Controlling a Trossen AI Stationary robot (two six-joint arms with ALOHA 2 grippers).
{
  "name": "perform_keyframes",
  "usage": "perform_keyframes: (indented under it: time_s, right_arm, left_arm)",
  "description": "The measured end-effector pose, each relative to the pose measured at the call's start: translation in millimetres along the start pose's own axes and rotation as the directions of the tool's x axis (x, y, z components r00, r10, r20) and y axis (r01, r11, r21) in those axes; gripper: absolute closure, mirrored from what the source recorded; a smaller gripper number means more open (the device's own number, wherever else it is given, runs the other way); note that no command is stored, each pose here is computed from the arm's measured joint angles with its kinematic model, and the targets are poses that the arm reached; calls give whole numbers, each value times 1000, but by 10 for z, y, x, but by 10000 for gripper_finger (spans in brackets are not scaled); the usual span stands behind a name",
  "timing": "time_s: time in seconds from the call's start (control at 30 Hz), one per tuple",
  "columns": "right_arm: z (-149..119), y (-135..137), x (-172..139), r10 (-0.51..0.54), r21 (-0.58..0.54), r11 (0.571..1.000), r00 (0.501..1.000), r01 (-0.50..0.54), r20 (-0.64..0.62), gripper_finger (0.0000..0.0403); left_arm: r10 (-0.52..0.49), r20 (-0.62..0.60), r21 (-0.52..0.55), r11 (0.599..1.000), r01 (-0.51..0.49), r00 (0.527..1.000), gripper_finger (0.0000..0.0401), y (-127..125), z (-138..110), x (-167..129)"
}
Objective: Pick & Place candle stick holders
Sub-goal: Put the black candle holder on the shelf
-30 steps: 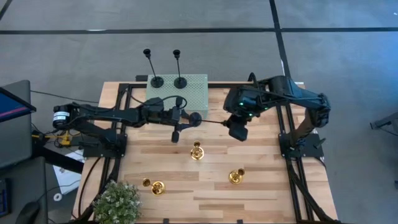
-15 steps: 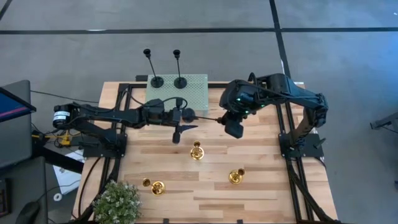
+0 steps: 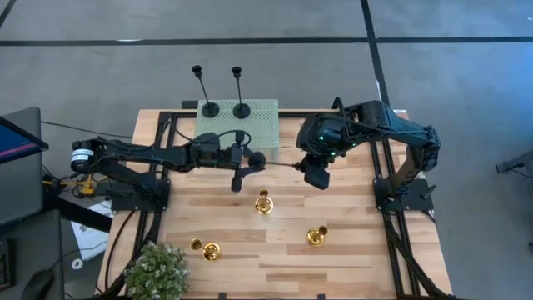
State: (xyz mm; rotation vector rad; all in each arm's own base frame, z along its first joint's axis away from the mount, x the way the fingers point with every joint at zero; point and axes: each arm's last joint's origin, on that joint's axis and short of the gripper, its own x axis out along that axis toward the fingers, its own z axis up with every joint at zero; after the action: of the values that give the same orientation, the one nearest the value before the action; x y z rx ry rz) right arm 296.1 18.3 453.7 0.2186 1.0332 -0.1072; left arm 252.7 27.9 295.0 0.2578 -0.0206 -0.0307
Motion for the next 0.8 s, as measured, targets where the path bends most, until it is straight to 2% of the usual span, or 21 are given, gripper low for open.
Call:
perform_keyframes:
  time_s: [0.53,0.63,0.8]
  right_arm:
    - [26,69,-1,17,-26,1000,999,-16,42,403]
    - [28,69,-1,16,-26,1000,999,-15,45,403]
    - [30,70,2,17,-43,999,999,-15,46,403]
  left_arm:
    - [-24,7,-5,1000,24,1000,260,-53,14,7]
    - [-32,8,-5,999,32,999,273,-74,19,10]
    - [-34,9,-5,999,34,999,317,-79,20,10]
